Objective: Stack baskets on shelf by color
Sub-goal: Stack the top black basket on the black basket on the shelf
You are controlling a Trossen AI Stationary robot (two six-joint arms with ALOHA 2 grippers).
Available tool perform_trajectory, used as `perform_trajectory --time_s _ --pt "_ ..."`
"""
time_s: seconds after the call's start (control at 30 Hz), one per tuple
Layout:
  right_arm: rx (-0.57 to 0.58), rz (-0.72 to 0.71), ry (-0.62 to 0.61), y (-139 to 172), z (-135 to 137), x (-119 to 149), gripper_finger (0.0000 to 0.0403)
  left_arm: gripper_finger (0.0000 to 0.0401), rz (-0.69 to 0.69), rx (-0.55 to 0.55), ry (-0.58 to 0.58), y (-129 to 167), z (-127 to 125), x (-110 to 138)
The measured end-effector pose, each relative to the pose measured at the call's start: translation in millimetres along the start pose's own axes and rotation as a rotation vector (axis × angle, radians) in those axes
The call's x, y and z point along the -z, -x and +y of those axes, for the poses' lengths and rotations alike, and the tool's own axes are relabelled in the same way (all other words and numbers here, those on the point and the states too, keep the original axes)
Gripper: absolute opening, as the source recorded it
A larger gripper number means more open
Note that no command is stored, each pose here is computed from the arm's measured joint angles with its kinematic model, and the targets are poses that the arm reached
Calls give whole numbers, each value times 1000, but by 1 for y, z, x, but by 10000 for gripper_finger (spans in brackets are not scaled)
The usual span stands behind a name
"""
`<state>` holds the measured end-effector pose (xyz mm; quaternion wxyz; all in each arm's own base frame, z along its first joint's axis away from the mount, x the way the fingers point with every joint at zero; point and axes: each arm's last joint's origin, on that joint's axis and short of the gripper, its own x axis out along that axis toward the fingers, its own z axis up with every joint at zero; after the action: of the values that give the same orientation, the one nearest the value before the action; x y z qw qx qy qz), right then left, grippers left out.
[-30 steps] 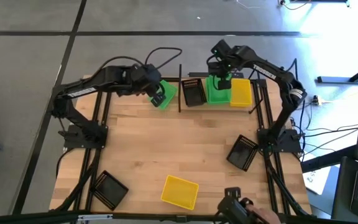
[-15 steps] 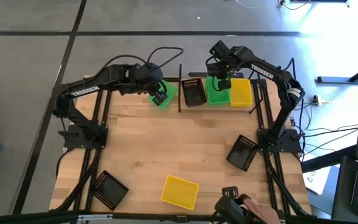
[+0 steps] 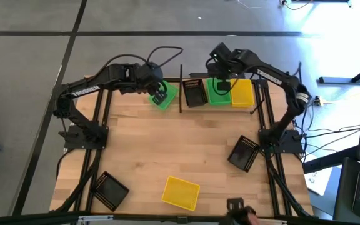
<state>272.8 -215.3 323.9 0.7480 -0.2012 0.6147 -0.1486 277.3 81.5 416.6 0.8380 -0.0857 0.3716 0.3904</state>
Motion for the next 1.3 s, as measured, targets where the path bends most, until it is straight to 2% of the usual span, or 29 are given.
perform_trajectory --time_s 0.17,0.37,0.47,0.6,0.83,1.0,1.17,1.23,1.3 --pt "-41 -148 -146 54 17 4 80 58 7 -12 9 -2 3 0" --pt "-260 -271 -287 109 47 21 80 58 8 -12 0 -2 4 0" --pt "-368 -217 -405 125 63 31 80 58 8 -12 -4 -2 4 0" --pt "-510 -45 -520 138 85 46 80 58 11 -1 -10 -1 3 0" --pt "-622 130 -749 129 111 45 80 58 25 55 -23 0 -1 1" --pt "-655 317 -811 103 135 49 80 58 19 71 -48 3 -6 2" --pt "-643 556 -1028 77 158 57 80 58 18 80 -54 4 -9 3" --pt "-624 608 -1019 69 167 61 80 58 17 84 -59 5 -10 4" --pt "-603 615 -927 63 173 65 80 58 16 87 -62 5 -11 4"
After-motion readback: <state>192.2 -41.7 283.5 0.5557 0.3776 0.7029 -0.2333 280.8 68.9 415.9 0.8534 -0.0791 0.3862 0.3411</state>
